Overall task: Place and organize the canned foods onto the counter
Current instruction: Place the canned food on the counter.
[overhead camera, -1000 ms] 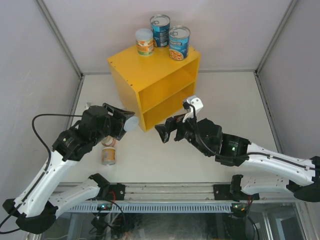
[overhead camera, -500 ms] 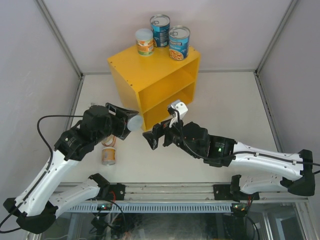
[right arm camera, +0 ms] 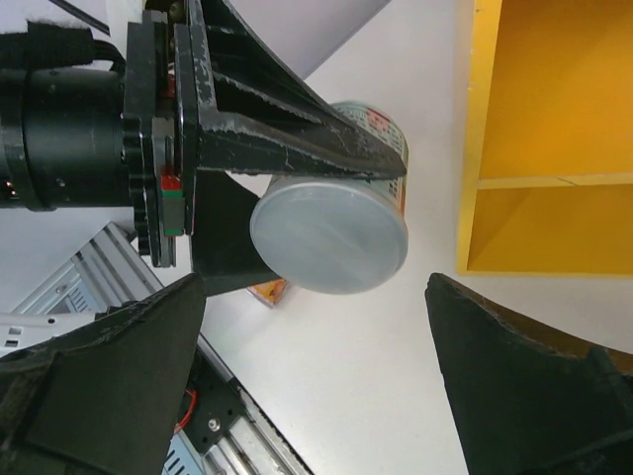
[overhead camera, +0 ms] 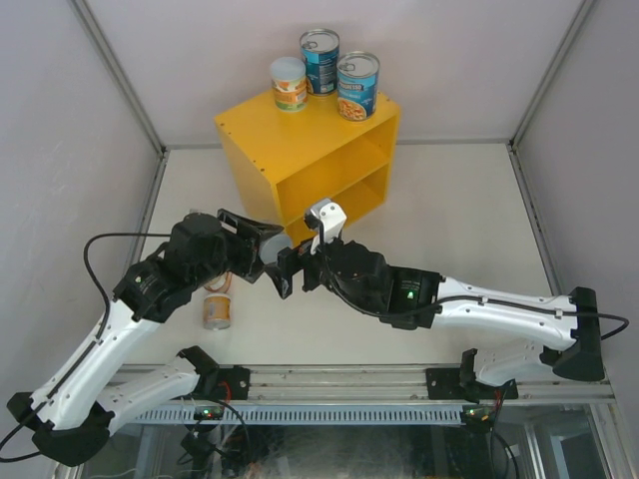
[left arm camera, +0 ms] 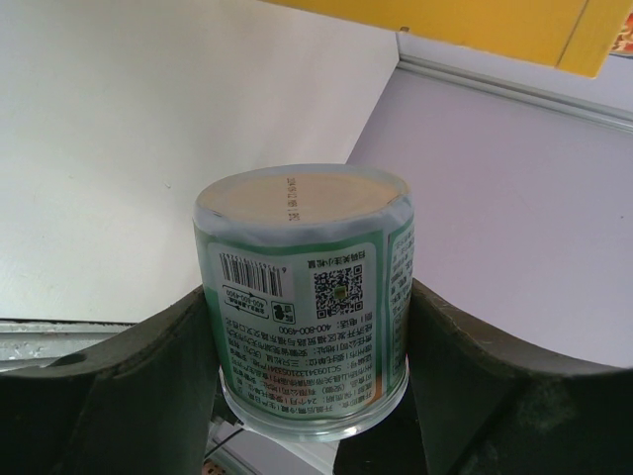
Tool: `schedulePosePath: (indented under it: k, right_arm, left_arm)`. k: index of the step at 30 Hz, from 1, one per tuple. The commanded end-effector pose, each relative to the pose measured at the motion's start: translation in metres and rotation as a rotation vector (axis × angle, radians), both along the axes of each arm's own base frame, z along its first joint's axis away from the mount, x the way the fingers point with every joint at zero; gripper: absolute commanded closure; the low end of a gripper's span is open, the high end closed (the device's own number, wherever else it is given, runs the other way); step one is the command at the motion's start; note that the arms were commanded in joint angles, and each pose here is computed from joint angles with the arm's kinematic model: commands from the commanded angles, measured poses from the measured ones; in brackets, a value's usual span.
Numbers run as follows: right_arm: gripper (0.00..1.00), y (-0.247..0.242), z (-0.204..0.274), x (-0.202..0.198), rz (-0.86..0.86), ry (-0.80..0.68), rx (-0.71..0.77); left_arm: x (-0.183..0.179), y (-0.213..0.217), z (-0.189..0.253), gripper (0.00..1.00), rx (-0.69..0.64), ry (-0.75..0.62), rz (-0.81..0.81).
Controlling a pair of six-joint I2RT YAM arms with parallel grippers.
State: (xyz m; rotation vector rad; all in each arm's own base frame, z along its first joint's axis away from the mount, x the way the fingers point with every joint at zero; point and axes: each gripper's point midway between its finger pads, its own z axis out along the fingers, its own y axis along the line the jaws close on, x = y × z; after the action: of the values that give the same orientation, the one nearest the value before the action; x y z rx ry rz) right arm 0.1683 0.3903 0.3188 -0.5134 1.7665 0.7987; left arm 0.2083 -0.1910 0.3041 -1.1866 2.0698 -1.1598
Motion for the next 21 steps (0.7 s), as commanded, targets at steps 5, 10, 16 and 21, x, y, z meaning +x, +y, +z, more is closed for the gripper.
schedulePosePath:
  k: [5, 10, 16, 21]
  right_arm:
    - [0.08, 0.006, 0.031, 0.008, -0.032, -0.069, 0.036]
    - [0.07, 0.009, 0.026, 0.011, -0.043, -0.074, 0.019]
    - [0.07, 0.015, 0.023, 0.014, -0.039, -0.075, 0.011]
    - [0.07, 0.02, 0.022, 0.016, -0.037, -0.077, 0.009]
  left_arm:
    - [-0.001, -0.014, 0.032, 1.0, -0.136, -0.062, -0.031]
    - [-0.003, -0.016, 0.037, 1.0, -0.158, -0.068, -0.037]
    - [-0.004, -0.016, 0.039, 1.0, -0.173, -0.066, -0.038]
    - [-0.006, -0.017, 0.04, 1.0, -0.181, -0.063, -0.042]
